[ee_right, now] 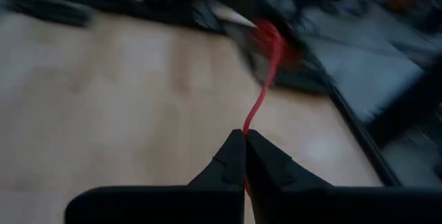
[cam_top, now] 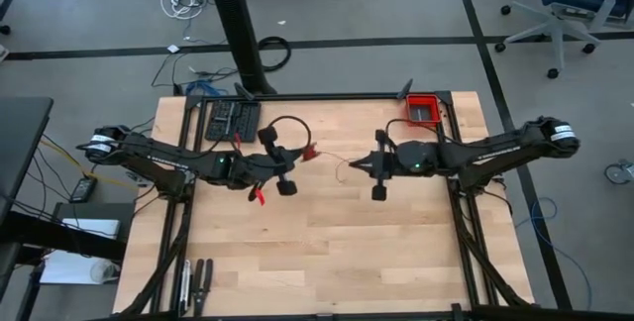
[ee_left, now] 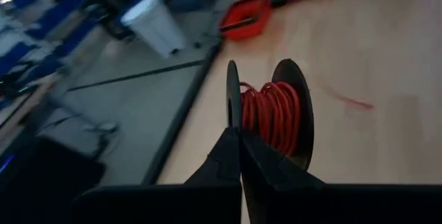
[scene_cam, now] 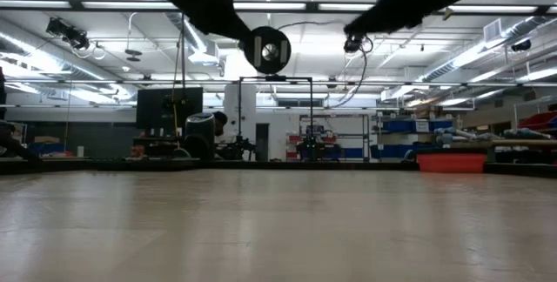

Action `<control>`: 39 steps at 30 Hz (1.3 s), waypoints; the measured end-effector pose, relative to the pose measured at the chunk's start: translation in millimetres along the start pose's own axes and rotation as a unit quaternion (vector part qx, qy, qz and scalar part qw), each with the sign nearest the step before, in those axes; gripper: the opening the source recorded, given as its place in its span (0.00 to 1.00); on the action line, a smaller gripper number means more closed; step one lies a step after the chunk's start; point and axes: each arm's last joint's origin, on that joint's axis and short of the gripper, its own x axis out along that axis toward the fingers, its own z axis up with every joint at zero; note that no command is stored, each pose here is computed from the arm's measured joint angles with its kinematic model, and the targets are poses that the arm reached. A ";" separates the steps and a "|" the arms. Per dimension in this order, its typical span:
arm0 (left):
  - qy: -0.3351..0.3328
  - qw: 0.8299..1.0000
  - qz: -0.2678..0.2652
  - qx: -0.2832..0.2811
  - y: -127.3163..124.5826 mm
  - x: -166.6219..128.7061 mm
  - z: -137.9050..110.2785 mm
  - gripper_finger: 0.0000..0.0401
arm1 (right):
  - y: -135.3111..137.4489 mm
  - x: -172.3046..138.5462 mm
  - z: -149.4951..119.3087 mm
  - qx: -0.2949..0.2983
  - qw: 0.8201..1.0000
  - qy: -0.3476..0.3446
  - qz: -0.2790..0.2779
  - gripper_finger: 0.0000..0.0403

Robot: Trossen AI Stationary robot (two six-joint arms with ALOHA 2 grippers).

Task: Coil cords
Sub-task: Uncoil the red wire from the black spool

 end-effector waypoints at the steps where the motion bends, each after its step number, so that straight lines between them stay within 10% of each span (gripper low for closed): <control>1: -0.004 1.000 0.012 -0.009 1.0 0.0 1.5 0.00 | 1.6 -1.0 2.4 0.001 1.000 -0.014 0.019 0.00; 20: -0.111 0.981 0.049 -0.151 5.8 -7.8 27.3 0.00 | 26.7 51.8 -15.9 0.004 0.993 -0.035 0.109 0.00; 31: -0.123 0.987 0.002 -0.101 -3.2 -13.3 29.0 0.00 | -11.1 36.1 -43.2 0.023 0.980 0.154 -0.127 0.00; 39: -0.057 0.998 0.012 -0.039 -5.5 -9.0 14.3 0.00 | -31.1 -16.5 -17.8 0.071 0.966 0.103 -0.224 0.00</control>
